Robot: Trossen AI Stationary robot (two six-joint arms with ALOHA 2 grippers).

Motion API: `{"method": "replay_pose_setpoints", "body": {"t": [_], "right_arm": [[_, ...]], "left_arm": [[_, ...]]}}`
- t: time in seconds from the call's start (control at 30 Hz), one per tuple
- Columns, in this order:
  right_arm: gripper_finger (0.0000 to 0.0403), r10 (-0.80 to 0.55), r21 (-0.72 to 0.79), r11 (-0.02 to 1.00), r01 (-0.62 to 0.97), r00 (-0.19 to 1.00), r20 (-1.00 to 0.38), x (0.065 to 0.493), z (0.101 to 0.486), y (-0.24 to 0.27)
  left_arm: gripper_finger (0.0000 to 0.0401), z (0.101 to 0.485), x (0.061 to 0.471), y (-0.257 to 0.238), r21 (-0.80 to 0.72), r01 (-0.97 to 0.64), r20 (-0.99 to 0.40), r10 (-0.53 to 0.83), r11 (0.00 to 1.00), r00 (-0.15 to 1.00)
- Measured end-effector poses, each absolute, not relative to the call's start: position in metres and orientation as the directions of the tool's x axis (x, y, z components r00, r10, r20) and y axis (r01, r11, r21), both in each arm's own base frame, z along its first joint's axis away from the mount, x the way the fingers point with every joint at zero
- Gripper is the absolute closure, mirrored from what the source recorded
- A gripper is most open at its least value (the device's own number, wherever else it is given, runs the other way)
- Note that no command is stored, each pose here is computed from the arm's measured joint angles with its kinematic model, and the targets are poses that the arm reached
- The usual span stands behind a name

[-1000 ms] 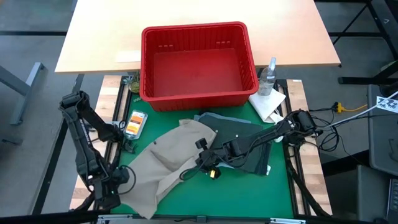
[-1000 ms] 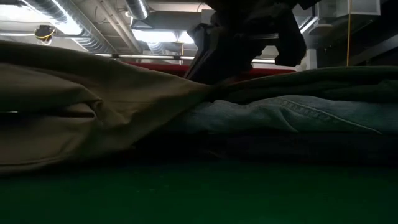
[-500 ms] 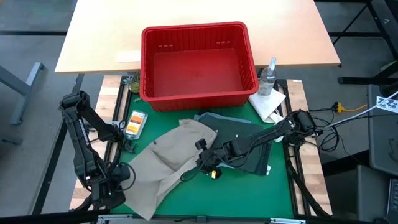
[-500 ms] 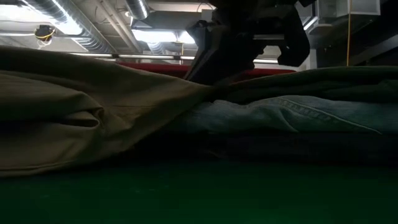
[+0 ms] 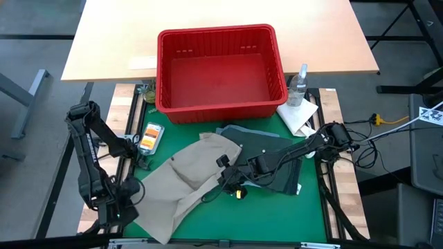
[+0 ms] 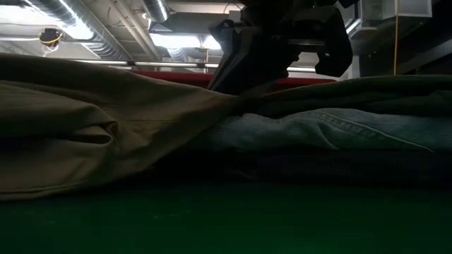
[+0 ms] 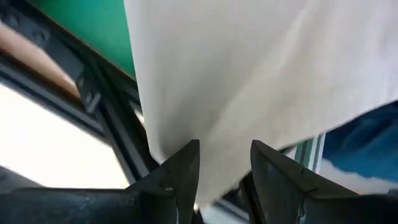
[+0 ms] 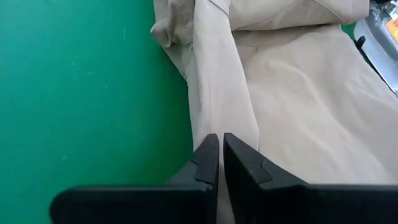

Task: Fold laundry
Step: Fold the beige shorts

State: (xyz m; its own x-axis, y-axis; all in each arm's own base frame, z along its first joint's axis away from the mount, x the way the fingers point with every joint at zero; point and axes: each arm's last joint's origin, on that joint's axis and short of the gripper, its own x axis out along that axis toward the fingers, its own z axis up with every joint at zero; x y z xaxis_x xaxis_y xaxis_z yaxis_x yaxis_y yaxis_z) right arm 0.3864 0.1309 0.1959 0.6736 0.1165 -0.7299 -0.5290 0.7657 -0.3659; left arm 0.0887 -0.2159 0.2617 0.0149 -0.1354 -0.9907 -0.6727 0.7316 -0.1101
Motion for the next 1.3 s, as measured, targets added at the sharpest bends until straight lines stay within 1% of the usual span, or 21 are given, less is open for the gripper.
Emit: {"method": "replay_pose_setpoints", "body": {"t": [0.17, 0.3, 0.37, 0.5, 0.6, 0.67, 0.77, 0.87, 0.97, 1.07, 1.2, 1.3], "right_arm": [[0.0377, 0.12, -0.367, 0.748, -0.554, 0.656, -0.745, 0.383, 0.194, 0.136], [0.0377, 0.117, -0.417, 0.691, -0.591, 0.66, -0.742, 0.378, 0.195, 0.15], [0.0377, 0.107, -0.458, 0.658, -0.597, 0.677, -0.728, 0.378, 0.202, 0.158], [0.0377, 0.127, -0.532, 0.607, -0.59, 0.733, -0.669, 0.38, 0.223, 0.177], [0.0377, 0.136, -0.576, 0.617, -0.536, 0.794, -0.592, 0.383, 0.238, 0.189], [0.0377, 0.149, -0.603, 0.63, -0.489, 0.838, -0.525, 0.387, 0.245, 0.191], [0.0377, 0.156, -0.615, 0.65, -0.447, 0.87, -0.467, 0.396, 0.244, 0.19], [0.0377, 0.157, -0.617, 0.669, -0.414, 0.89, -0.428, 0.407, 0.234, 0.188], [0.0377, 0.154, -0.618, 0.684, -0.387, 0.905, -0.397, 0.418, 0.221, 0.187], [0.0377, 0.145, -0.588, 0.716, -0.377, 0.904, -0.403, 0.426, 0.205, 0.185], [0.0377, 0.165, -0.52, 0.764, -0.381, 0.895, -0.414, 0.433, 0.191, 0.181], [0.0377, 0.185, -0.489, 0.769, -0.412, 0.875, -0.447, 0.436, 0.177, 0.18]], "left_arm": [[0.0263, 0.262, 0.089, -0.216, -0.112, -0.678, -0.992, -0.127, 0.727, 0.027], [0.0264, 0.262, 0.091, -0.216, -0.122, -0.691, -0.99, -0.138, 0.713, 0.033], [0.0264, 0.262, 0.095, -0.216, -0.147, -0.699, -0.987, -0.146, 0.699, 0.062], [0.0264, 0.263, 0.107, -0.217, -0.237, -0.675, -0.971, -0.161, 0.699, 0.174], [0.0264, 0.265, 0.116, -0.218, -0.295, -0.636, -0.953, -0.166, 0.713, 0.255], [0.0264, 0.265, 0.123, -0.215, -0.324, -0.626, -0.931, -0.124, 0.709, 0.342], [0.0264, 0.267, 0.133, -0.208, -0.359, -0.625, -0.874, -0.014, 0.693, 0.486], [0.0264, 0.268, 0.143, -0.201, -0.341, -0.594, -0.83, 0.063, 0.729, 0.554], [0.0264, 0.267, 0.155, -0.193, -0.296, -0.586, -0.818, 0.116, 0.755, 0.563], [0.0264, 0.262, 0.168, -0.187, -0.237, -0.588, -0.819, 0.167, 0.773, 0.549], [0.0264, 0.253, 0.182, -0.181, -0.141, -0.584, -0.831, 0.226, 0.8, 0.509], [0.0264, 0.246, 0.188, -0.176, -0.064, -0.573, -0.851, 0.255, 0.817, 0.458]]}}
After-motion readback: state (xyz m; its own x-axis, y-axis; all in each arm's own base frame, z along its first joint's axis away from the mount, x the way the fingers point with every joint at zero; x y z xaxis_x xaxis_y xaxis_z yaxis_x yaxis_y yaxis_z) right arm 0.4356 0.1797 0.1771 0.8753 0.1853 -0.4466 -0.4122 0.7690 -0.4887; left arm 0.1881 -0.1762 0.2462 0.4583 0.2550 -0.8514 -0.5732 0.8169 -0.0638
